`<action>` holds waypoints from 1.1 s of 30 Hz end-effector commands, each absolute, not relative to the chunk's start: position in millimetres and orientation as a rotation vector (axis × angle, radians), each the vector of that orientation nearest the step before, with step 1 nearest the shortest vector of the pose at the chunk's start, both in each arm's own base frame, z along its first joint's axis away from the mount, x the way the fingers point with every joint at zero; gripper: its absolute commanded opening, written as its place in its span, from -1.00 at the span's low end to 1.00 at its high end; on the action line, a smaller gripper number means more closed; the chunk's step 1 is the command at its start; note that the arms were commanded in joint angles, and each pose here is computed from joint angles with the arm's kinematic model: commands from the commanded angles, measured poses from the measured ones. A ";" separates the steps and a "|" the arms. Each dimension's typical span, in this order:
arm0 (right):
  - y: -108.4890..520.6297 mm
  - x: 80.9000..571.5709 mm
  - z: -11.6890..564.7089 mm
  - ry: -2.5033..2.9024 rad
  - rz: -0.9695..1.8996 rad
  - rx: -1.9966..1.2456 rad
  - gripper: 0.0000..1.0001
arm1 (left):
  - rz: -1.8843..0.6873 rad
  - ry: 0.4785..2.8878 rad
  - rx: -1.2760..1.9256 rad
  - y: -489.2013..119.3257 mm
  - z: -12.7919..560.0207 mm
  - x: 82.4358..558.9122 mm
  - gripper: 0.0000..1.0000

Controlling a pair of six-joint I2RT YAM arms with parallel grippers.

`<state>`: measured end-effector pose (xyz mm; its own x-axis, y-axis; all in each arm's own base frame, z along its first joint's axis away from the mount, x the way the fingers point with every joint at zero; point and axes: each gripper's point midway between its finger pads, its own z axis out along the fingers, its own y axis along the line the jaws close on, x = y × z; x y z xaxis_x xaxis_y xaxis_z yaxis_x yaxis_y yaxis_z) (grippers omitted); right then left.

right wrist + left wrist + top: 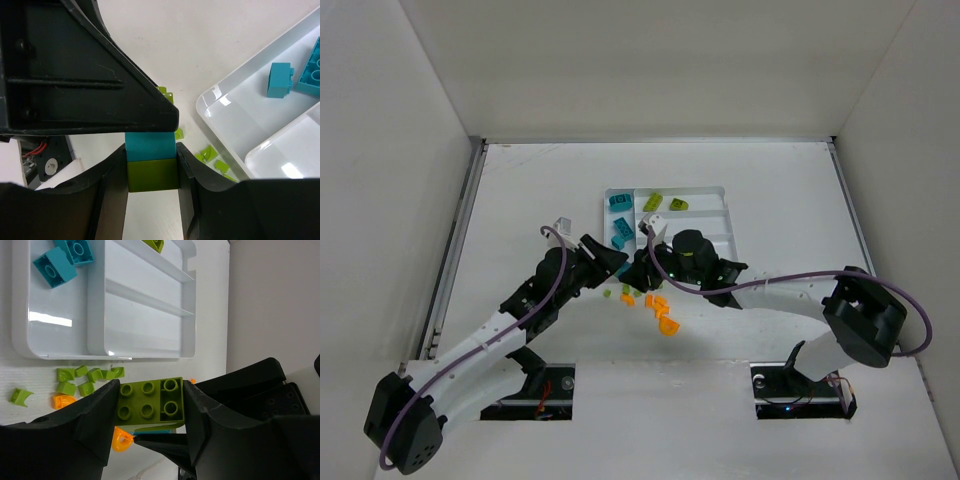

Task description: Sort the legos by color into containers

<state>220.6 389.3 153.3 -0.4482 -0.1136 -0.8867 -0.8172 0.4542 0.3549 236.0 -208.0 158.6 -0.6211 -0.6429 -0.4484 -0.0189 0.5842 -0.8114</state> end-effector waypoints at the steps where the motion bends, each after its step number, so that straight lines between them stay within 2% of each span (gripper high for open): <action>1: 390.6 232.0 160.5 1.811 1.032 -0.747 -0.46 | -1.099 1.939 -0.521 -211.4 195.3 243.0 -0.08; 8: 385.4 233.0 167.5 1.796 1.031 -0.732 -0.47 | -1.009 1.933 -0.528 -197.8 189.1 250.6 -0.28; 21: 368.2 247.8 177.2 1.778 1.002 -0.652 -0.47 | -0.795 1.882 -0.522 -174.9 194.7 295.1 -0.29; 27: 336.6 283.5 184.0 1.784 0.910 -0.449 -0.47 | -0.846 1.860 -0.460 -212.9 213.7 328.1 -0.27; 33: 267.8 331.5 185.4 1.793 0.763 -0.081 -0.47 | -0.833 1.881 -0.351 -267.7 207.0 386.5 -0.24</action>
<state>305.6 296.6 157.3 -0.4480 0.1354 -0.8837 -0.5414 0.7456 0.3887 358.0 -241.7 175.9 -0.5071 -0.5823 -0.6355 0.0073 0.7344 -0.6787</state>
